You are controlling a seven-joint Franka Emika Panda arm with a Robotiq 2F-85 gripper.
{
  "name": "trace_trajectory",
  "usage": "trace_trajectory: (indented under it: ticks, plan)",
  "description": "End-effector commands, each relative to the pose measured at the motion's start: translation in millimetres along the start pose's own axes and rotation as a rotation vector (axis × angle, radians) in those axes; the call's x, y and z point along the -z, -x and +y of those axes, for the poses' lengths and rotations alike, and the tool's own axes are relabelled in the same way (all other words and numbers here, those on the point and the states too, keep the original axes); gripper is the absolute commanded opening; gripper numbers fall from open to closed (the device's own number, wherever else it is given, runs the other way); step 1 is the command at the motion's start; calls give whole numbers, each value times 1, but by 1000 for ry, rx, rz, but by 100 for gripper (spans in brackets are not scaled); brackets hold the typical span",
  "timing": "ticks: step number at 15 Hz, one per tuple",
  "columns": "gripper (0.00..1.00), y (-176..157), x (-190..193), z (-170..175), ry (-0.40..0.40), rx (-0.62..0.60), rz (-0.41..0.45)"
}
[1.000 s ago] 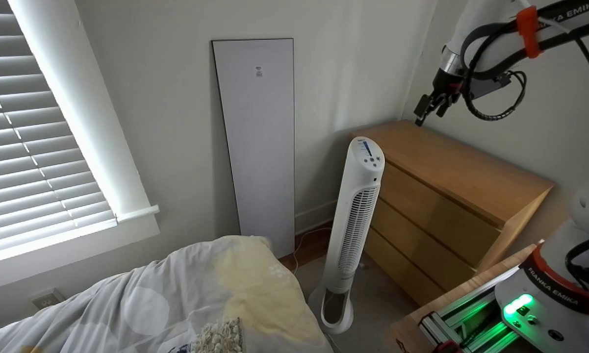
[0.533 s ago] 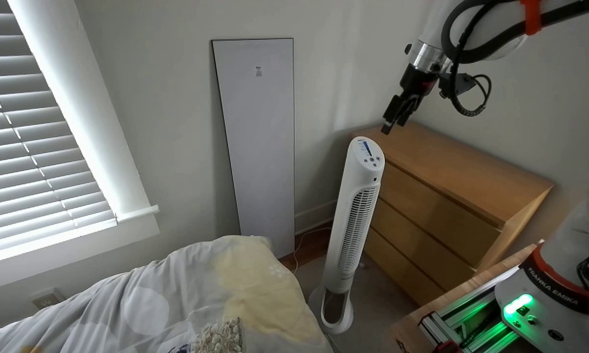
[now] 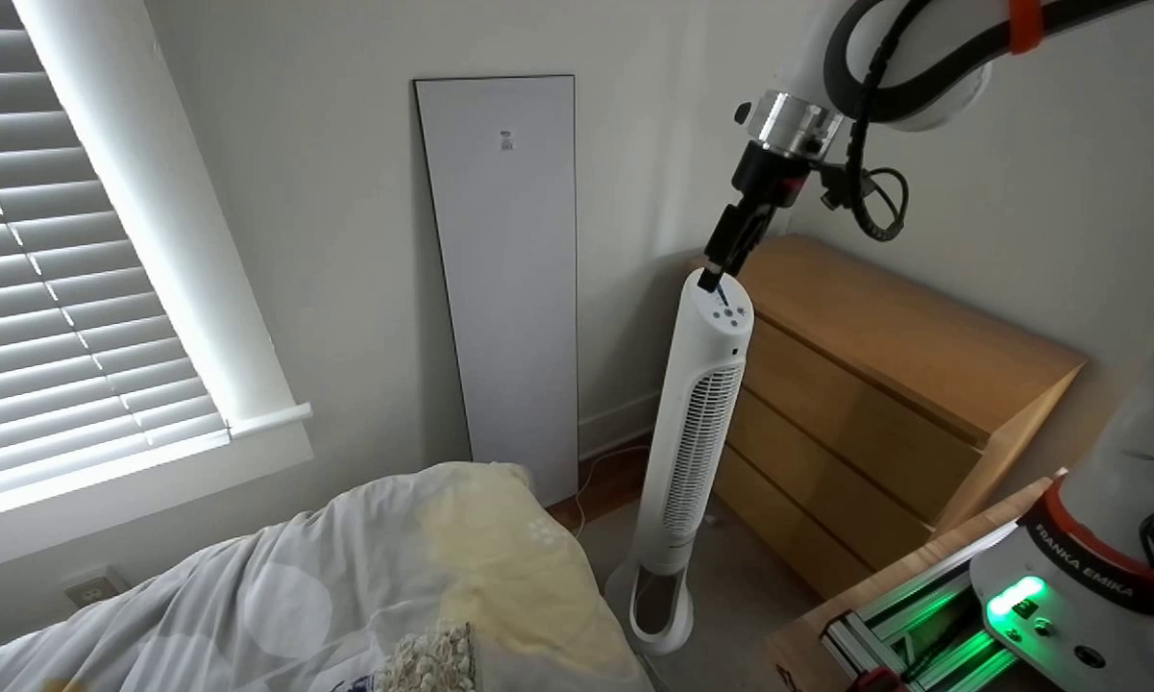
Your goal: Move the pillow from the bed to the table
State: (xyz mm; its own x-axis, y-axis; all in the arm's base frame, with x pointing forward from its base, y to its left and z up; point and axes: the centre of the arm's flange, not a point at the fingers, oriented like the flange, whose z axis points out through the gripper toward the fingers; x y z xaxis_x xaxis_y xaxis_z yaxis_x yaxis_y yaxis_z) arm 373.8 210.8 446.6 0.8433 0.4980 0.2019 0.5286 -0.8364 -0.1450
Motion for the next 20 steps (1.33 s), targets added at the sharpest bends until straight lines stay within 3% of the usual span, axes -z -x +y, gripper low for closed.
trace_trajectory:
  ticks: [1, 5, 9, 14, 20]
  plan:
    - [100, 0, 1, 3, 1, -5, 2]
    - [100, -7, -5, 0, 7, 18, -23]
    - [100, -44, -44, -55, -113, 202, -51]
    - [100, -70, -118, -143, -277, 332, -130]
    - [100, -76, -223, -203, -347, 282, -252]
